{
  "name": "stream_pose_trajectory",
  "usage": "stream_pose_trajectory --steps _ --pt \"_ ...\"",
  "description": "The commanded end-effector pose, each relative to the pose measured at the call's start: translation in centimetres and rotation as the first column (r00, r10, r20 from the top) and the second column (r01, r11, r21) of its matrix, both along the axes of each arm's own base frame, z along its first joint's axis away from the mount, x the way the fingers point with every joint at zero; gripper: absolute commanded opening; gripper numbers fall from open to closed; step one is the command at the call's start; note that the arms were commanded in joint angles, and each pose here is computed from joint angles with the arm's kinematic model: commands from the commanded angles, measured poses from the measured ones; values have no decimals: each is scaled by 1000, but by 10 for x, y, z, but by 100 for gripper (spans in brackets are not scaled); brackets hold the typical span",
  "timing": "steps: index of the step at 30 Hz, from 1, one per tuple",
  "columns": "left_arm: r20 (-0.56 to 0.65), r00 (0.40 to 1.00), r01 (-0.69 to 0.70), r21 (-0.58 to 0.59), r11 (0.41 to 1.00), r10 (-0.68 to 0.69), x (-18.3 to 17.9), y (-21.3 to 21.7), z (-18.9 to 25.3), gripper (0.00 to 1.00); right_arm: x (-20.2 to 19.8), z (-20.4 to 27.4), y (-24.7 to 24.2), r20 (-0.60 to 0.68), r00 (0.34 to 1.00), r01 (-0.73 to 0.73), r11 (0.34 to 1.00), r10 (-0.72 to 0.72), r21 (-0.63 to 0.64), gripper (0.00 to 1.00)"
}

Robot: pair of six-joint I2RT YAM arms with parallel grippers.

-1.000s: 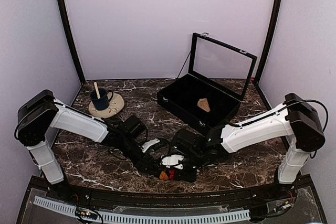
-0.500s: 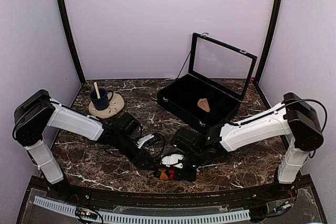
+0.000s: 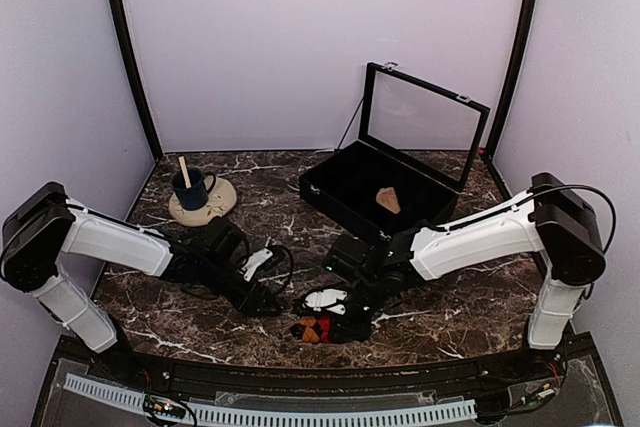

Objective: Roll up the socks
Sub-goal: Roll the sock at the center of the board.

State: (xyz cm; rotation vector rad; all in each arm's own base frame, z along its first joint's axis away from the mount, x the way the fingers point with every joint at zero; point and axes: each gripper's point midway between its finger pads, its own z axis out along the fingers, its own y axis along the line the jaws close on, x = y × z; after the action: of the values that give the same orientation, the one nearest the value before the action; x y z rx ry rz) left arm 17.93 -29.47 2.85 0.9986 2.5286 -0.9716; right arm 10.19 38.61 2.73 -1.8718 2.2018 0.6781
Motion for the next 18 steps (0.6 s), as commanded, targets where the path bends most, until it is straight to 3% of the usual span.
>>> stream_pose_trajectory --steps 1,8,18 --pt "154 983 -97 -3 995 96 13 19 12 48 -1 -10 -9 -130 991 24 998 -31 -55 0" --pt "379 923 -36 -79 996 63 -1 10 43 49 6 -8 -9 -276 959 34 996 -55 -81 0" --pt "580 812 96 -16 995 -69 -29 -5 53 50 11 -4 -5 -470 877 60 993 -101 -101 0"
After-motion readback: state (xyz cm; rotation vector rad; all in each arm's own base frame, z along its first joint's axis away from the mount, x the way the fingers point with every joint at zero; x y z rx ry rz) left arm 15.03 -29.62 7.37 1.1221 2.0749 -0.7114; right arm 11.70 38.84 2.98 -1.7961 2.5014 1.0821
